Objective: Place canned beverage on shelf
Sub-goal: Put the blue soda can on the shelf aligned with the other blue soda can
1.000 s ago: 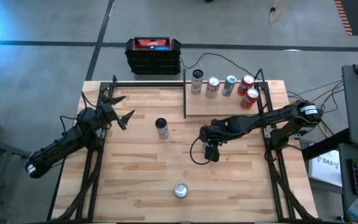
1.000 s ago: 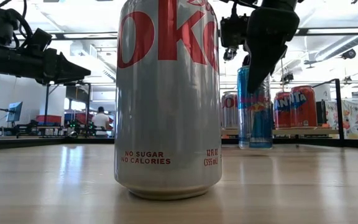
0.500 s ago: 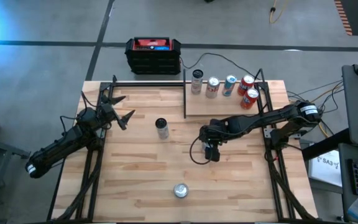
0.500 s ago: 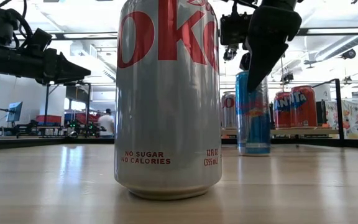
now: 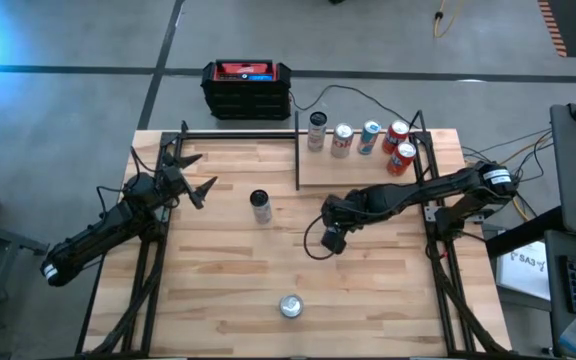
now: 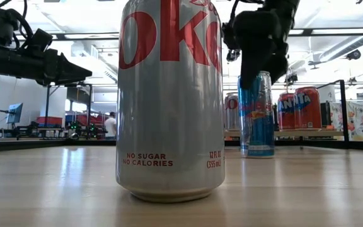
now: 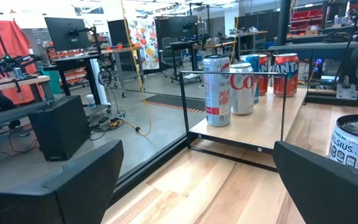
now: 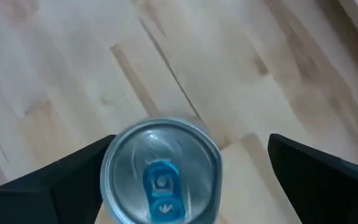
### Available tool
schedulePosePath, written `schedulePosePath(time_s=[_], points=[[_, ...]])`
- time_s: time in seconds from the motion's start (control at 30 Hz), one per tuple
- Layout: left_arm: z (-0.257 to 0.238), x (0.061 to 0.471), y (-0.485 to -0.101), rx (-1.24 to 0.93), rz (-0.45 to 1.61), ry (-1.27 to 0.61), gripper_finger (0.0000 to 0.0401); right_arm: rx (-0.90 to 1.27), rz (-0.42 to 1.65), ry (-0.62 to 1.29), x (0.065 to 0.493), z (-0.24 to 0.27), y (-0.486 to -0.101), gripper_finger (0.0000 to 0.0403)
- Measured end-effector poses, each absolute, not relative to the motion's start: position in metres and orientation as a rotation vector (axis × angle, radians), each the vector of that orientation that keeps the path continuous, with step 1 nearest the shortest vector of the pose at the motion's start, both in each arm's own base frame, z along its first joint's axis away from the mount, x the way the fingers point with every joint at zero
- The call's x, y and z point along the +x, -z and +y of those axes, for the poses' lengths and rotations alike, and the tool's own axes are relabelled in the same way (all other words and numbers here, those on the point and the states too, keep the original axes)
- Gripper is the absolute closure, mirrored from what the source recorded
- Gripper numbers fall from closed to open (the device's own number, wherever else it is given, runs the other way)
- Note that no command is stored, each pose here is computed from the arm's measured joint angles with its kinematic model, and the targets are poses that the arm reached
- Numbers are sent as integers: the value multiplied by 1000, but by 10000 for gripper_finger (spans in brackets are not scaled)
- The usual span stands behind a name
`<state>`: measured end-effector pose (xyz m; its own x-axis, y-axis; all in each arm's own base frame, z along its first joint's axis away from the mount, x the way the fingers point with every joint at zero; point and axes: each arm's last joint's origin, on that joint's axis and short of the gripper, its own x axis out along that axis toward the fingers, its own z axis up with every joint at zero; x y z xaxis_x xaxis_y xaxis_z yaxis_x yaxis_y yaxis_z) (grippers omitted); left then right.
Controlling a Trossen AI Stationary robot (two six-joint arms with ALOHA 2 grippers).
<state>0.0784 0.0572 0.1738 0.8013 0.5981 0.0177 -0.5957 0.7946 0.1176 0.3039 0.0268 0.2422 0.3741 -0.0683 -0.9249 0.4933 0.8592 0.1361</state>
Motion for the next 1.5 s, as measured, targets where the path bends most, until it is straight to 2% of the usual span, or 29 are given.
schedulePosePath(time_s=[0.33,0.6,0.77,0.9,1.23,1.5], points=[[57,78,-174,120,21,-642,3,871,1115,755,296,27,-257,3],[57,78,-174,119,21,-642,3,1348,935,1105,294,31,-257,3],[57,78,-174,120,21,-642,3,1606,800,1237,297,35,-257,3],[57,78,-174,119,21,-642,3,1686,743,1278,304,35,-252,3],[57,78,-174,119,22,-642,3,1709,732,1461,331,34,-220,3],[57,78,-174,119,22,-641,3,1678,729,1558,351,22,-220,3]])
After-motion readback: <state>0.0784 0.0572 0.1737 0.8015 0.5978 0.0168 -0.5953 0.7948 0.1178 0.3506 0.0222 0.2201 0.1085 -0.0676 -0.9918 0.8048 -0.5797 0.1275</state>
